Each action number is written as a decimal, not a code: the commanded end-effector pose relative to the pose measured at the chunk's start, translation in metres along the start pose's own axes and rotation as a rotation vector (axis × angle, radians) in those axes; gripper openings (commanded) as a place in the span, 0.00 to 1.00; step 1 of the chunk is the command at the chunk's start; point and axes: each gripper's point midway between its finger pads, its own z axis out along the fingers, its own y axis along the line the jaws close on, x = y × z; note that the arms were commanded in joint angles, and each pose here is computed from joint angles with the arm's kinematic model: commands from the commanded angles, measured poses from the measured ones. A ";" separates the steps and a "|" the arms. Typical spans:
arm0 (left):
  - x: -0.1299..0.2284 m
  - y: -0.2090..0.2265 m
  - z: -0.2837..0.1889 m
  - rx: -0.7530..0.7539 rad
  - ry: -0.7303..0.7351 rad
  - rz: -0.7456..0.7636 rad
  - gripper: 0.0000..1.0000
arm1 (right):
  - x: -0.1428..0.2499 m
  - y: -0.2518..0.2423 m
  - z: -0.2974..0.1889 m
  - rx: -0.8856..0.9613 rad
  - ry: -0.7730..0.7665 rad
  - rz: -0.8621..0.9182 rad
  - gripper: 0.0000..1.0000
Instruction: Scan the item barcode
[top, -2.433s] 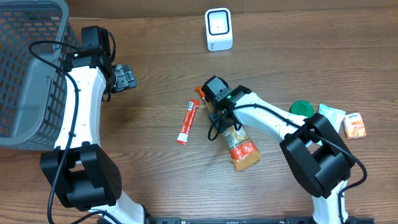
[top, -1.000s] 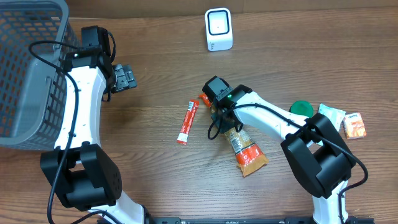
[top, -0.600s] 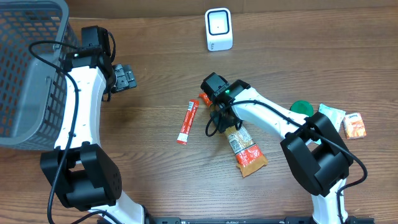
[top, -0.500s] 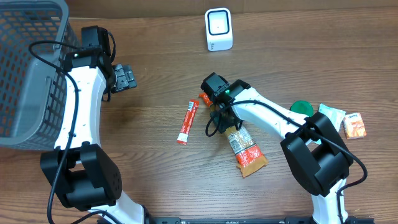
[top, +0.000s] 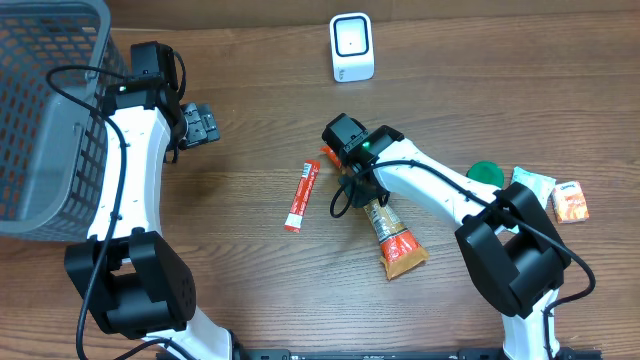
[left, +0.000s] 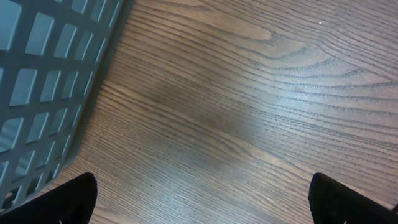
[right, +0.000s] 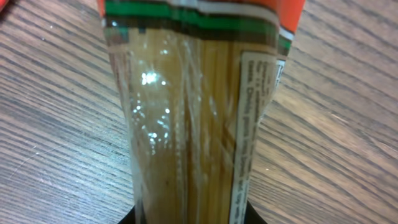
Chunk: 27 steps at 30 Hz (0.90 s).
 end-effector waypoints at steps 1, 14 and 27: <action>-0.006 -0.003 -0.008 0.013 -0.024 0.012 1.00 | -0.026 -0.013 -0.063 0.098 -0.194 0.014 0.13; -0.006 -0.003 -0.008 0.013 -0.024 0.012 1.00 | -0.028 -0.037 -0.190 0.053 -0.485 0.114 0.04; -0.006 -0.003 -0.008 0.013 -0.024 0.012 1.00 | 0.000 -0.050 -0.216 0.056 -0.478 0.130 0.04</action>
